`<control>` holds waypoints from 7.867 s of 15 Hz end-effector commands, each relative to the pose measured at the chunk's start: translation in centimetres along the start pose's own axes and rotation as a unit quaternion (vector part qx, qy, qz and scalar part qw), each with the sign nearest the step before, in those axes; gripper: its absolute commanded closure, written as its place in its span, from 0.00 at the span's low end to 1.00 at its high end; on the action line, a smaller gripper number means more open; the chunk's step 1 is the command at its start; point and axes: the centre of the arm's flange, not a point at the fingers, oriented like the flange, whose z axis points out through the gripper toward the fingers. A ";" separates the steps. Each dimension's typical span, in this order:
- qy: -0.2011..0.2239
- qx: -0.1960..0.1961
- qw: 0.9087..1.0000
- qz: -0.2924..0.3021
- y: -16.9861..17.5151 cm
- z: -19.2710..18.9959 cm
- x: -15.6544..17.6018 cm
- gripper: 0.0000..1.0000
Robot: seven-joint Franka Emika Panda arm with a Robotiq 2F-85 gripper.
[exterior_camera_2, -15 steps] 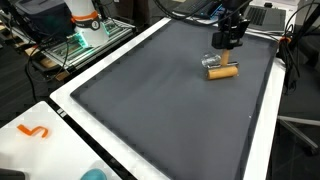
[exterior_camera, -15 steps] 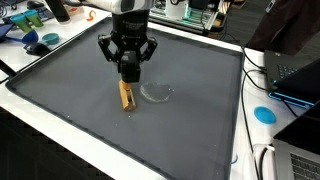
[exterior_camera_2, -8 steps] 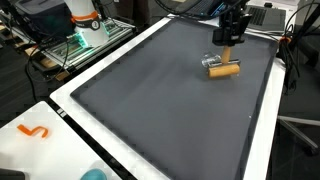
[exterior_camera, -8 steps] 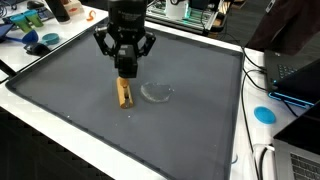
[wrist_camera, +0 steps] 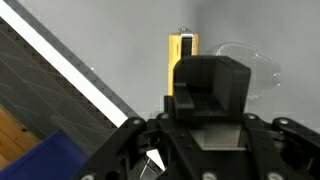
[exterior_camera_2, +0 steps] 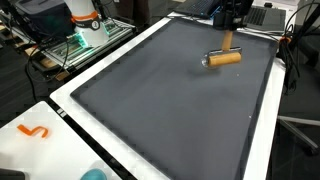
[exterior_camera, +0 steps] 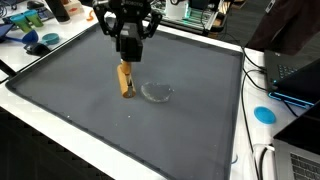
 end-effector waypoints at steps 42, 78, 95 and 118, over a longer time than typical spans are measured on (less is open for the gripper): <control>-0.058 -0.085 0.994 -0.042 -15.8 -9.5 7.2 0.77; 0.015 0.067 0.996 -0.047 -3.2 -9.4 4.1 0.77; 0.096 0.193 0.975 0.051 10.2 -5.9 -6.5 0.77; 0.135 0.256 0.948 0.132 13.4 -0.1 -14.6 0.77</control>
